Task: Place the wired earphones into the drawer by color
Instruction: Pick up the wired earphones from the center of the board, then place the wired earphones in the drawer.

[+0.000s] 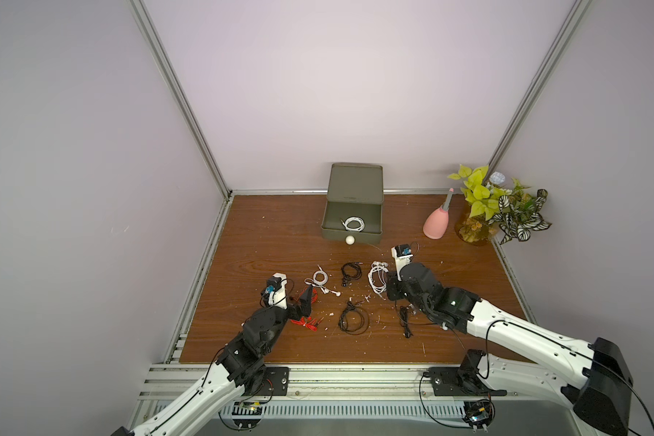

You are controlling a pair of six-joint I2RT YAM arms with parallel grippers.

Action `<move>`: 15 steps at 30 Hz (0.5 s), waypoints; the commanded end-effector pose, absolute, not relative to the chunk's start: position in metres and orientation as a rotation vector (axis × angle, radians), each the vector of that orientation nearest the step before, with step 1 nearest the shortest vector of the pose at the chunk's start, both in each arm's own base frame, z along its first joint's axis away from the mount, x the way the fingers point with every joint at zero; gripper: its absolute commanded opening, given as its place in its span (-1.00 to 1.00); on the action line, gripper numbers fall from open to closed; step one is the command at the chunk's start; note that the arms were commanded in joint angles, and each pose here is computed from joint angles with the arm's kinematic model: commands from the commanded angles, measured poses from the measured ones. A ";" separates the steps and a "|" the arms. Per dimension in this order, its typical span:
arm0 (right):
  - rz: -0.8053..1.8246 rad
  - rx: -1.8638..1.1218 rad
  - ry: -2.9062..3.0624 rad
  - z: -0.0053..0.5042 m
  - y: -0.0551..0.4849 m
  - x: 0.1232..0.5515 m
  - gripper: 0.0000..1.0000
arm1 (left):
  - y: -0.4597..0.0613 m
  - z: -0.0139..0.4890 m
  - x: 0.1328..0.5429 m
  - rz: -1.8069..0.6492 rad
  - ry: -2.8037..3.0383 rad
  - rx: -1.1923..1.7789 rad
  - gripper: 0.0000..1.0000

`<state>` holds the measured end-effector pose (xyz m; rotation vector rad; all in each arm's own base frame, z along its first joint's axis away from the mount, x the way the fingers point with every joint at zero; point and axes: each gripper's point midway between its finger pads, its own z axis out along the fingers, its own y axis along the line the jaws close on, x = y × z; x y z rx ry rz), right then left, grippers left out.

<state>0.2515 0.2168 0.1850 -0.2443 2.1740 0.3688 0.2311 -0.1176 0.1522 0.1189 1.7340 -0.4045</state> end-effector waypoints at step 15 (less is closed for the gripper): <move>0.405 -0.309 1.862 0.307 0.244 0.303 -1.00 | -0.118 0.145 0.230 -0.397 1.749 0.128 0.99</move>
